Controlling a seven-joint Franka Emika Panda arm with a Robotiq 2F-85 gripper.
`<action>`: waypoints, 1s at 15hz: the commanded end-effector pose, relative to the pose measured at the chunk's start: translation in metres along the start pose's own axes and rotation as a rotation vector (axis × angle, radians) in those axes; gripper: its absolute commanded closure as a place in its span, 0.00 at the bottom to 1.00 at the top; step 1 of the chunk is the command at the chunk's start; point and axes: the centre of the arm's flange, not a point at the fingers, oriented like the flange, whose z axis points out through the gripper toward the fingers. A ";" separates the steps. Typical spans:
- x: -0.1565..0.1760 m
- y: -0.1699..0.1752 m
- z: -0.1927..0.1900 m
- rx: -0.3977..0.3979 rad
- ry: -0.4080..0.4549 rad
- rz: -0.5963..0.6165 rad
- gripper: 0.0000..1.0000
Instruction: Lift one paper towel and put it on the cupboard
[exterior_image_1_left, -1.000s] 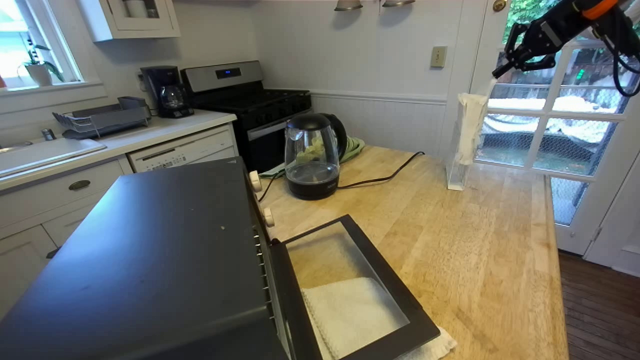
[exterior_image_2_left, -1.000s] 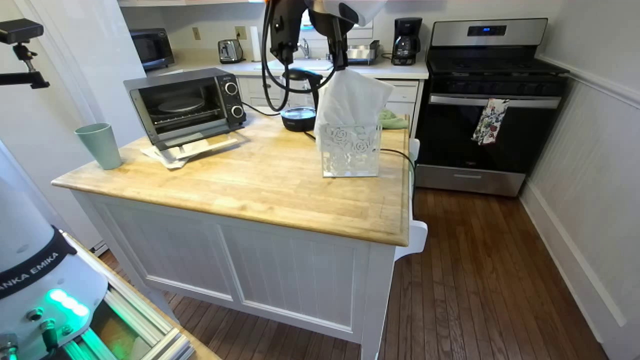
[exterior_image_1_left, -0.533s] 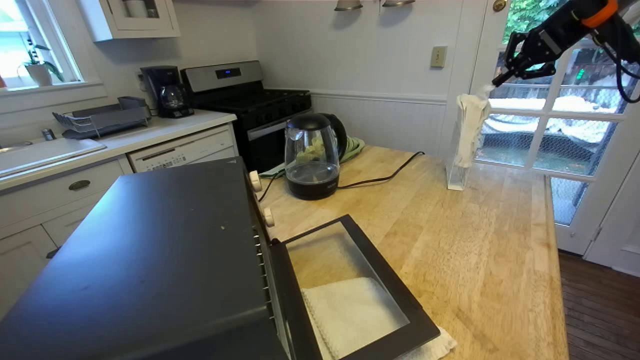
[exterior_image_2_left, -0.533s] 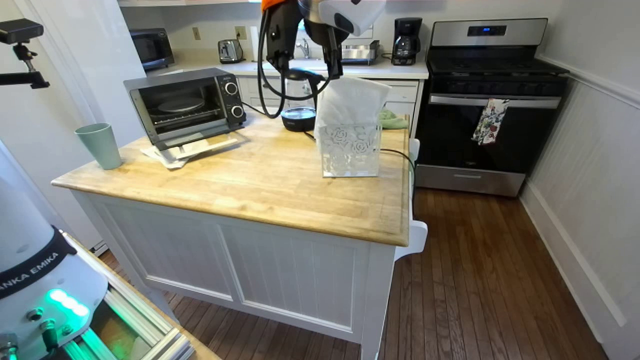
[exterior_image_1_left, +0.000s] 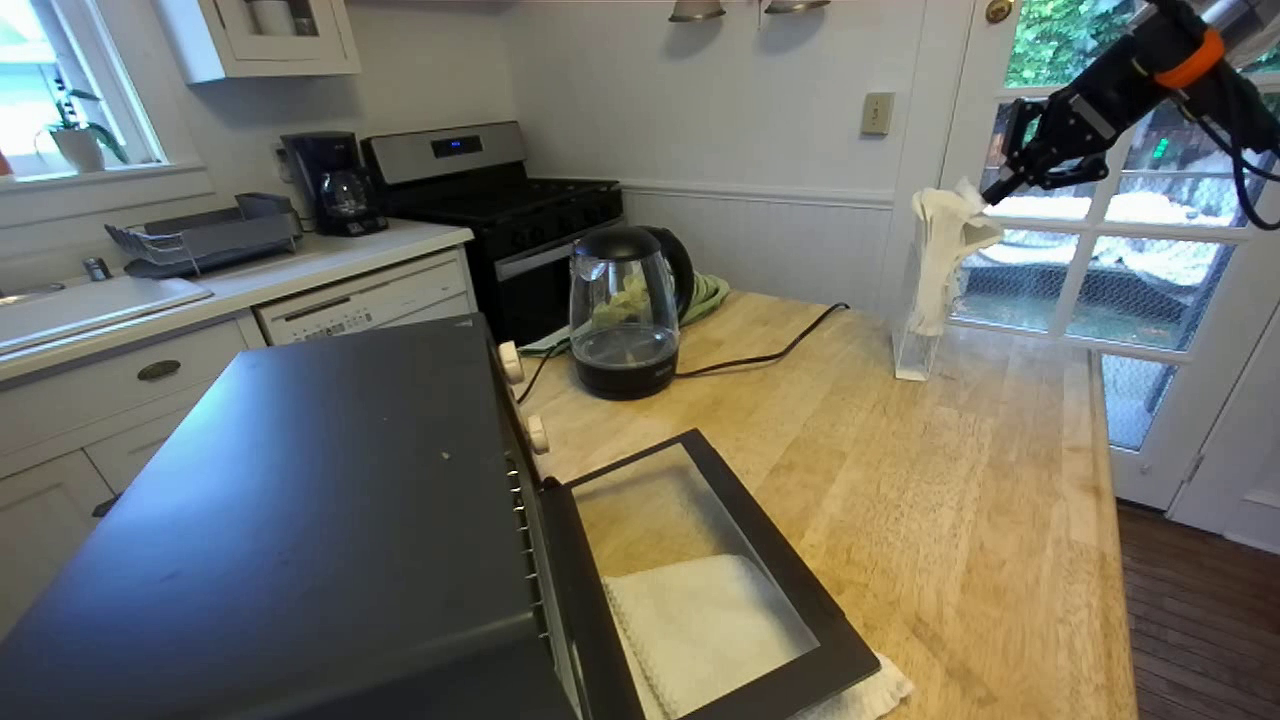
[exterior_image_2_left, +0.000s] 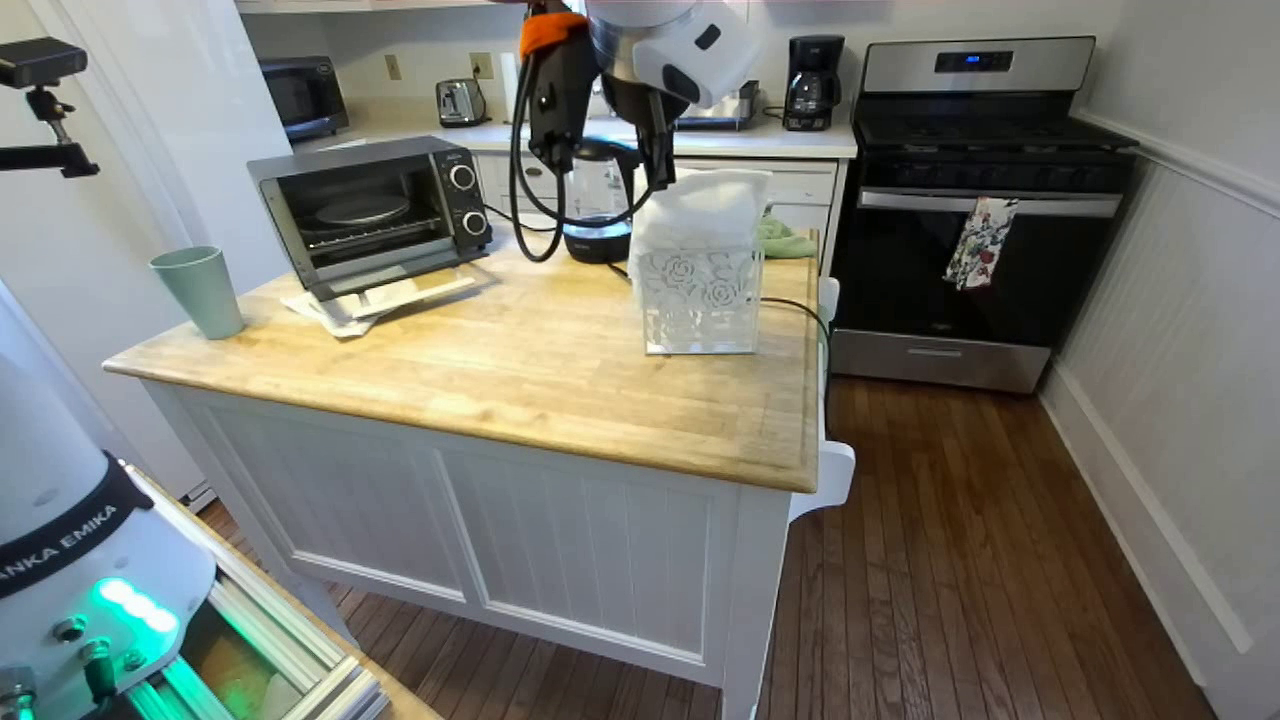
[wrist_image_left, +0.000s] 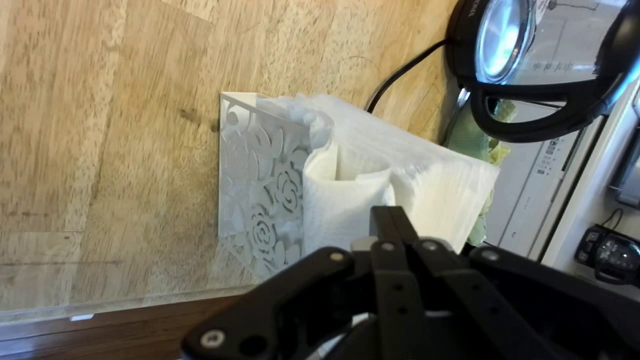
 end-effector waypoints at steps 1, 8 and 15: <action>0.003 0.007 0.015 -0.041 -0.018 0.012 1.00; 0.023 0.022 -0.007 -0.056 0.046 0.111 1.00; 0.023 0.025 -0.096 0.129 0.173 0.113 1.00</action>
